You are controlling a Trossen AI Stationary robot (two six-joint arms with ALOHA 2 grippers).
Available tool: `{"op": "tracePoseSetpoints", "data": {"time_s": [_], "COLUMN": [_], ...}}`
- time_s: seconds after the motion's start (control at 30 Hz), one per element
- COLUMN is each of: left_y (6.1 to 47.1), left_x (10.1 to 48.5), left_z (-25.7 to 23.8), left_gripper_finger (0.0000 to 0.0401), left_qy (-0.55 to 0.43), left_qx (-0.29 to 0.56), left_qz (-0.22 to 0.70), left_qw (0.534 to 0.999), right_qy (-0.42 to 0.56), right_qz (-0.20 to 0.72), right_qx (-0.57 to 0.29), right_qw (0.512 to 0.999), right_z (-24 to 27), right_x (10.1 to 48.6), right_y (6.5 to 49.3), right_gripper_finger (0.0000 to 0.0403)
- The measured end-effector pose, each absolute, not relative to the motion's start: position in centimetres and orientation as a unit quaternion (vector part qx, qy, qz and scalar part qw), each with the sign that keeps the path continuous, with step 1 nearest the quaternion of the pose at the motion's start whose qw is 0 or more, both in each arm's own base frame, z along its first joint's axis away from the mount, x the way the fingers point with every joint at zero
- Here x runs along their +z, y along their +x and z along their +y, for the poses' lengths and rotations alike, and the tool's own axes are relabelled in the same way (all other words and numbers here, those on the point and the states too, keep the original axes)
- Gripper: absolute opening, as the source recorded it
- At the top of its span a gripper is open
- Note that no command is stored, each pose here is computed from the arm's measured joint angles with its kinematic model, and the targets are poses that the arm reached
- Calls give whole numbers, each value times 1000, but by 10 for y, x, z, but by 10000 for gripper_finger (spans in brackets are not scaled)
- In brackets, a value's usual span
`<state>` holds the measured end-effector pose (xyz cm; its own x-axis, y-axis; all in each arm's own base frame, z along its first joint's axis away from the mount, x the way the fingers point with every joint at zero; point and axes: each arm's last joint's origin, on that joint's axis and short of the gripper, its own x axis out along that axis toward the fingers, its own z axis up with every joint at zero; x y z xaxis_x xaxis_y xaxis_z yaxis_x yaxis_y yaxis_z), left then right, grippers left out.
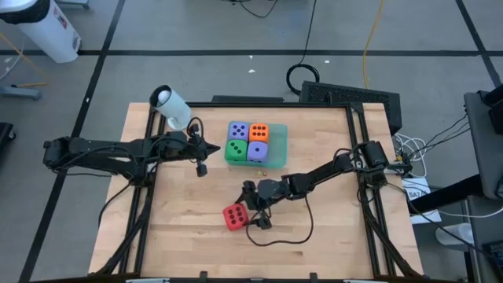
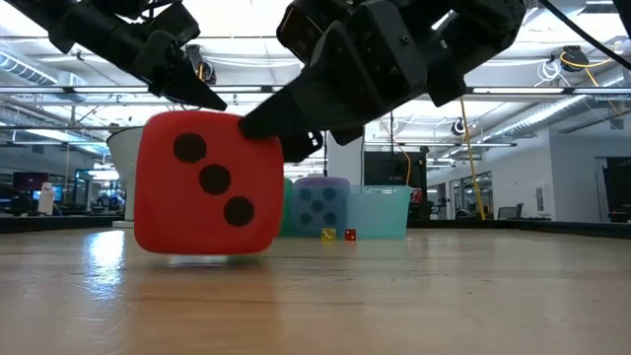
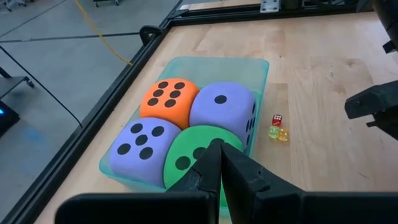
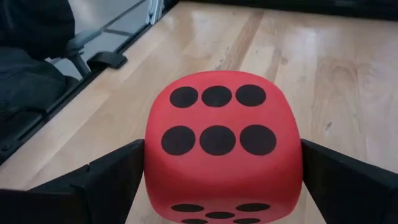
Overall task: Pick & Place Dice
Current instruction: Put the large red dice into the blue bin
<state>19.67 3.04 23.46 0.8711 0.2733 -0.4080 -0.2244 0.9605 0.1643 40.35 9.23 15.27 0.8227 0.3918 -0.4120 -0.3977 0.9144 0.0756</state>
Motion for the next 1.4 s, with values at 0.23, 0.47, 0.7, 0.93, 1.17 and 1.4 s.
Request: {"op": "tracePoseSetpoints", "data": {"time_s": [0.23, 0.47, 0.7, 0.93, 1.17, 1.4], "left_y": [197, 195, 193, 192, 192, 192], "left_x": [234, 232, 231, 232, 232, 231], "left_z": [30, 30, 31, 33, 33, 33], "left_gripper_finger": [24, 24, 24, 24, 24, 24], "left_qy": [62, 52, 45, 54, 67, 91], "left_qx": [127, 129, 150, 182, 180, 175], "left_qz": [222, 233, 242, 242, 243, 251], "left_qw": [965, 962, 958, 951, 951, 948], "right_qy": [0, 7, 24, 12, -1, -6], "right_qz": [183, 159, 158, 156, 166, 145], "right_qx": [239, 249, 256, 248, 195, 132], "right_qw": [954, 955, 953, 956, 967, 981], "right_z": [95, 89, 74, 64, 61, 58], "right_x": [158, 167, 190, 229, 267, 296], "right_y": [405, 407, 401, 384, 358, 339], "right_gripper_finger": [393, 393, 393, 393, 393, 393]}}
